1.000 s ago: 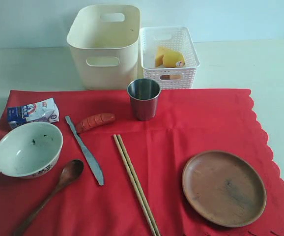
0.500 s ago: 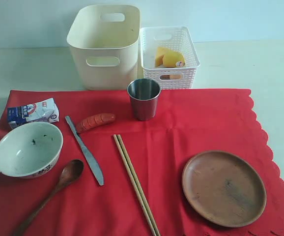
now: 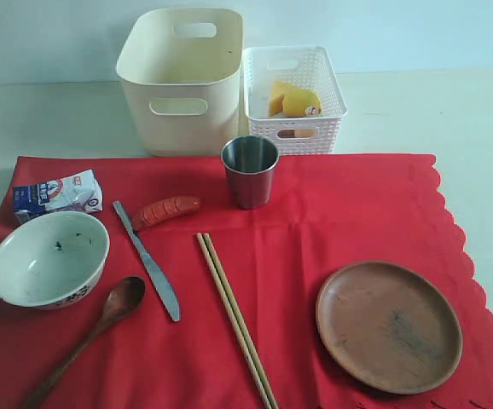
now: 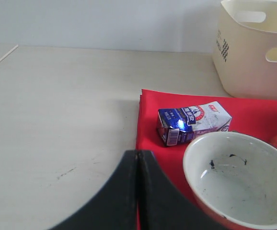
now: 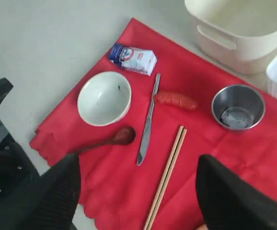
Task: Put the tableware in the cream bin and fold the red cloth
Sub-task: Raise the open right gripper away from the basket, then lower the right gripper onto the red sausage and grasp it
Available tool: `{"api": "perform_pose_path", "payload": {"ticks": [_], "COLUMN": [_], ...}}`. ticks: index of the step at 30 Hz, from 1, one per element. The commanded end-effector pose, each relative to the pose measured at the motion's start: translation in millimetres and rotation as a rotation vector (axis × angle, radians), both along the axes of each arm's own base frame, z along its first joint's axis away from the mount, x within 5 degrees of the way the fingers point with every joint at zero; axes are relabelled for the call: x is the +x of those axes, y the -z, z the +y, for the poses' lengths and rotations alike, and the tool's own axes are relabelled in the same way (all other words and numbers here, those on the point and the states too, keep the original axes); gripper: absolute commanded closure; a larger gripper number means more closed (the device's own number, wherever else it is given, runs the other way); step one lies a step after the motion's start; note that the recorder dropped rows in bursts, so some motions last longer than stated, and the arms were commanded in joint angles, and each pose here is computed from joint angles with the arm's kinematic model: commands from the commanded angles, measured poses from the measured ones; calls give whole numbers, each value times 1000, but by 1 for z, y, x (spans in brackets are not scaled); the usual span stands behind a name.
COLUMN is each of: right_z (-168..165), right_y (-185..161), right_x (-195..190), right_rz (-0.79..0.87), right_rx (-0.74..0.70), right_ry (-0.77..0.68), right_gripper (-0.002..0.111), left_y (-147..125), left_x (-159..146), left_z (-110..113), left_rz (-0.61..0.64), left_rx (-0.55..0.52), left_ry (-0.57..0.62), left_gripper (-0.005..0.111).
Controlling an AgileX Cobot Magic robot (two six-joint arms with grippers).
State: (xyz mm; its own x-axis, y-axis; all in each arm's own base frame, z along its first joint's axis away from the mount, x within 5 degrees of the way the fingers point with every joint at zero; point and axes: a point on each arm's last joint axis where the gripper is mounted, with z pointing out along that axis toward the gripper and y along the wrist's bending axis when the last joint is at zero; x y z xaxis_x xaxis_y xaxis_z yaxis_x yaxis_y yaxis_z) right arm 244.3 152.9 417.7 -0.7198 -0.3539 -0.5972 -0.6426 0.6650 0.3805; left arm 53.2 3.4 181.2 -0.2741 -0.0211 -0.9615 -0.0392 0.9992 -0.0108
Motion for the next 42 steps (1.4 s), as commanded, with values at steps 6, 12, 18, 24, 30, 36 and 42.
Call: {"api": "perform_pose_path", "payload": {"ticks": [6,12,18,24,30,36,42], "right_z": [41,97,125,134,155,174,186], "right_y": [52,99,161,191,194,212,240], "right_x": [-10,1,21,44,71,98,117], "right_rz": [61,-98,-80,-116,-176,-203,-175], "right_rx": [-83,-127,-210,-322,-324,-361,-428], "right_ry": [-242,-470,-554,-571,-571,-594,-645], "right_gripper": [43,43,43,43,43,44,46], "left_y": [0,0,0,0,0,0,0], "left_x": [0,0,0,0,0,0,0], "left_z": [0,0,0,0,0,0,0], "left_rz": [-12,-12,-12,-12,-12,-12,-12], "left_rx": [-1,-1,-1,-1,-1,-1,-1], "left_ry": [6,6,6,6,6,6,6], "left_gripper": [107,107,107,107,107,107,107]}}
